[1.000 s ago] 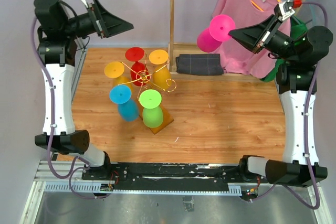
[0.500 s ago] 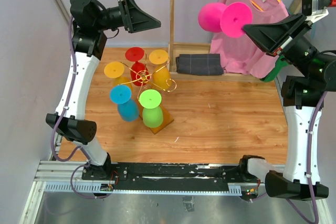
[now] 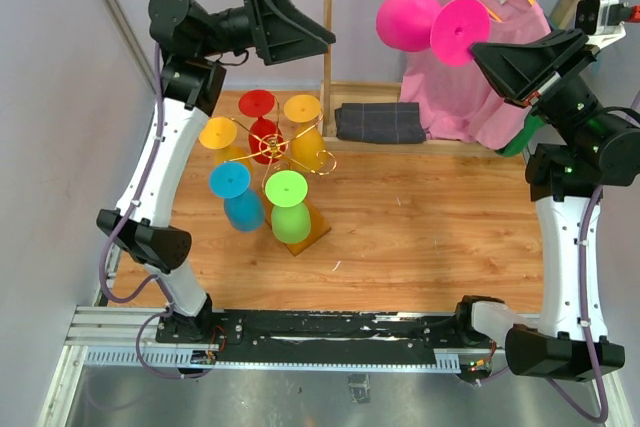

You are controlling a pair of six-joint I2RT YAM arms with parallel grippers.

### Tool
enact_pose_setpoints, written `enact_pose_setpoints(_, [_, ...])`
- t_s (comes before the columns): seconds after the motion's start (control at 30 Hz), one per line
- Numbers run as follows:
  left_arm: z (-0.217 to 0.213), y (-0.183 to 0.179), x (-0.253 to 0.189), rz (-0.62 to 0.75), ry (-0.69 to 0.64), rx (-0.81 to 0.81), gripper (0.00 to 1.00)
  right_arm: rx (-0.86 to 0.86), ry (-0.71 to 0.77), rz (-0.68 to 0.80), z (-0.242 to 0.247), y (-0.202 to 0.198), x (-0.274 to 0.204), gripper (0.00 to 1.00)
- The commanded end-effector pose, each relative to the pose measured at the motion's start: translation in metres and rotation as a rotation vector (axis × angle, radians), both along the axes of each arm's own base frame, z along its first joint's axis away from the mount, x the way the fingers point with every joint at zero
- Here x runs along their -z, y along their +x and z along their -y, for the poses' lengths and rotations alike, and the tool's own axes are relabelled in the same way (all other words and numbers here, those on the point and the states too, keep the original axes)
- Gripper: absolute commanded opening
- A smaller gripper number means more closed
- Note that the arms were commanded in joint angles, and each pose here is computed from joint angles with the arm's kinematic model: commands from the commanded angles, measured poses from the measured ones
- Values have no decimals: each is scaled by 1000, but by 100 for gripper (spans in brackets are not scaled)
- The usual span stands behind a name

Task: Take the wine glass off the wine glass rack
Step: Place the wine glass at the center of the board.

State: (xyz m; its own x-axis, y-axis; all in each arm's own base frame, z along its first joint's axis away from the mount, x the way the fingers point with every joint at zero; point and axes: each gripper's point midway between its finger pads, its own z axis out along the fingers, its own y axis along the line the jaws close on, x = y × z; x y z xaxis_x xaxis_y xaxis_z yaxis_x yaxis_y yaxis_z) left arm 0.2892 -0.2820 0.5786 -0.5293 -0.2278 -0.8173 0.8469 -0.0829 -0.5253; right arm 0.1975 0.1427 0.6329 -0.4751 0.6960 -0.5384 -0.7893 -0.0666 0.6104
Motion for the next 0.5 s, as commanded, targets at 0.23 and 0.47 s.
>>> enact_pose_setpoints(0.23, [33, 2, -10, 64, -57, 39, 99, -47, 28, 124, -6, -36, -16, 1])
enact_pose_setpoints(0.47, [38, 17, -10, 46, -92, 3, 99, -80, 12, 123, -18, -41, -11, 1])
